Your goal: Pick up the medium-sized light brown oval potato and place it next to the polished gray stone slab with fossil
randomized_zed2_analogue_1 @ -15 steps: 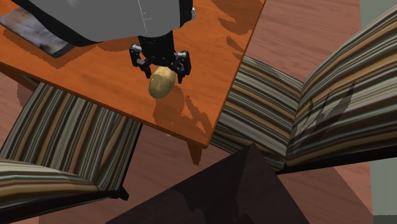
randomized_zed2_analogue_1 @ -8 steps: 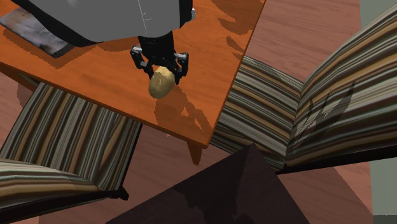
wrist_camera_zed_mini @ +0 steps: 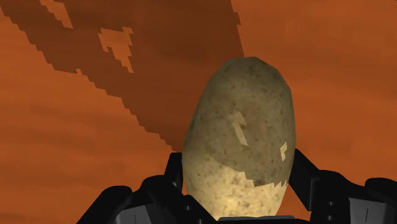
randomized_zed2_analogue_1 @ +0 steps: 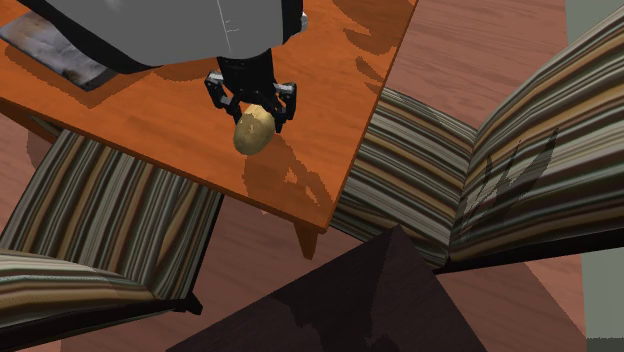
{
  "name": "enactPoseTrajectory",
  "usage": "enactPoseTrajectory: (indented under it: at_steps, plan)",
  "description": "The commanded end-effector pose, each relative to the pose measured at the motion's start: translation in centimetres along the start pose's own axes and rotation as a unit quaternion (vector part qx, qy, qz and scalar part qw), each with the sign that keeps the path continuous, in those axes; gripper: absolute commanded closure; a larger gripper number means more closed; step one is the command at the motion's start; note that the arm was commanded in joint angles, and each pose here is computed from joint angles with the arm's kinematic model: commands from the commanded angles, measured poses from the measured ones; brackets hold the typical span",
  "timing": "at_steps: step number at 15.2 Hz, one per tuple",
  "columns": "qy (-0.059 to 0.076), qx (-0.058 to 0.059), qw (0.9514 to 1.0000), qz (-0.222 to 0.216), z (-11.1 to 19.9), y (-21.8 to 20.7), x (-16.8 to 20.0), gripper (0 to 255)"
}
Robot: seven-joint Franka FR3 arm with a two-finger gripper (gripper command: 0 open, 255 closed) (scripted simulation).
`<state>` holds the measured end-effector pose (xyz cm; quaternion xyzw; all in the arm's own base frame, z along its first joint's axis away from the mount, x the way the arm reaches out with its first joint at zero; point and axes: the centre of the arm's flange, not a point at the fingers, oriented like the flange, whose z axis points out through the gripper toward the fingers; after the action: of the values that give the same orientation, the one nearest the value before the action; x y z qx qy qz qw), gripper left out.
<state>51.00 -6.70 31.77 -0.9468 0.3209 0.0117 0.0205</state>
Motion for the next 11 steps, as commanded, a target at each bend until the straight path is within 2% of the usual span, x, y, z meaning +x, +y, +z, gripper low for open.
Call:
enactPoseTrajectory:
  at_steps: [1, 11]
  plan:
    - [0.0, 0.0, 1.0, 0.0, -0.5, 0.0, 0.0, 255]
    - [0.0, 0.0, 1.0, 0.0, -5.8, -0.2, -0.2, 255]
